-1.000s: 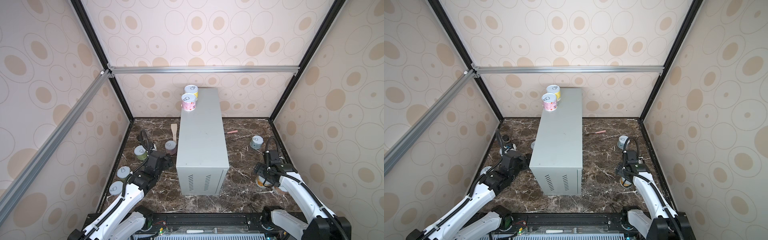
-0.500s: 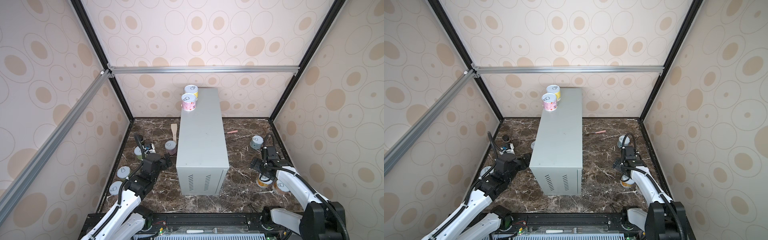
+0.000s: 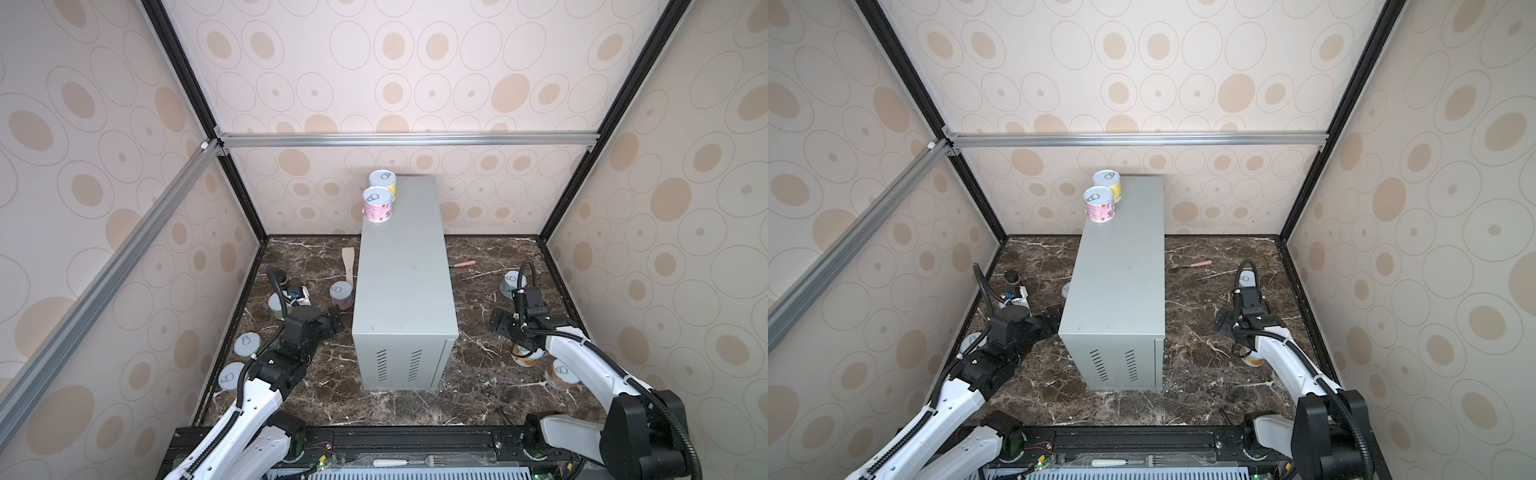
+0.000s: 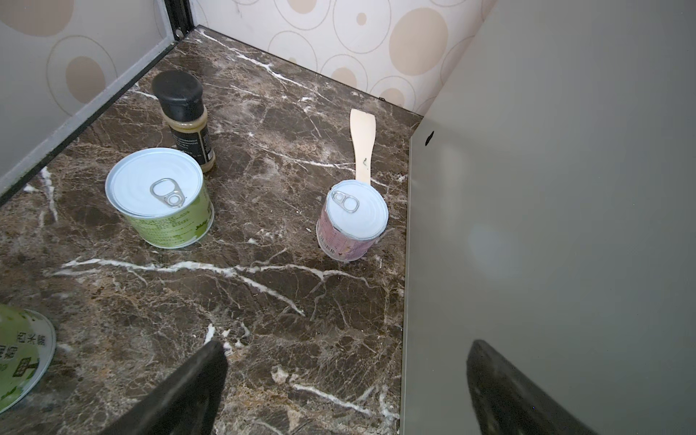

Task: Place and organize the canned foods onto the counter
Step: 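Lower the right gripper toward the yellow-labelled can near the robot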

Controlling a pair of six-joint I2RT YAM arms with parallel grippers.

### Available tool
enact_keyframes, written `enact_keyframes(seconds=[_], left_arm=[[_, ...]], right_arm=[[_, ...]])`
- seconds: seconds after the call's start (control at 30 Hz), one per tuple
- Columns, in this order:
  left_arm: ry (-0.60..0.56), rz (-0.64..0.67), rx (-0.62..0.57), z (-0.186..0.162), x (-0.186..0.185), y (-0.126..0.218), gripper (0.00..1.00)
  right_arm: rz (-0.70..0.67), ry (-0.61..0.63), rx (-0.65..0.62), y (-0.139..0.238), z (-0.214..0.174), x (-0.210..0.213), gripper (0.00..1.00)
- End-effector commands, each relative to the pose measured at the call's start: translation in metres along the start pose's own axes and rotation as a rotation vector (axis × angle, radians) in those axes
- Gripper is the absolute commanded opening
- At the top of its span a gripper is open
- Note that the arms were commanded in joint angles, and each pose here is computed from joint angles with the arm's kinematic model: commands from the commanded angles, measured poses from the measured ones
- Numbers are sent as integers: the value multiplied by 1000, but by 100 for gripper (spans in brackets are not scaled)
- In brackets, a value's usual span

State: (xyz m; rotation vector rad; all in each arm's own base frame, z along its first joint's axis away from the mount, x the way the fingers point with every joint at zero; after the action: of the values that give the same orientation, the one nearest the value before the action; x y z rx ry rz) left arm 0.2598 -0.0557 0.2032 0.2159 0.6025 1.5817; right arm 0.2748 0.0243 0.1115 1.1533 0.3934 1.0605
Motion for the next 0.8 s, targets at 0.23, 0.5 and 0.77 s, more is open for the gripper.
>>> enact_keyframes(seconds=[0.23, 0.5, 0.77], left_arm=[[-15, -43, -21, 6, -4, 1, 99], [-57, -170, -41, 12, -17, 10, 99], [-68, -311, -77, 15, -29, 16, 99]], right_arm=[[38, 34, 79, 13, -8, 20, 100], [-47, 42, -49, 46, 6, -1, 100], [-119, -11, -51, 44, -2, -32, 100]])
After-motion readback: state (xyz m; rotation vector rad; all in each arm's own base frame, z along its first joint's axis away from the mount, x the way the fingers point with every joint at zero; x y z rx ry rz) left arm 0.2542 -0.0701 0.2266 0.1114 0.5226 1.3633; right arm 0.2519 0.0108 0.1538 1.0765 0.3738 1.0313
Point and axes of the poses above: each gripper's point midway between its finger pads, its own y axis back along the fingers, its own x axis along the line the jaws close on, z = x × y, the point moved 3 cm from there along y, back along the fingers, and after that the axes turned 6 degrees about -y, right-handed, at the moved point
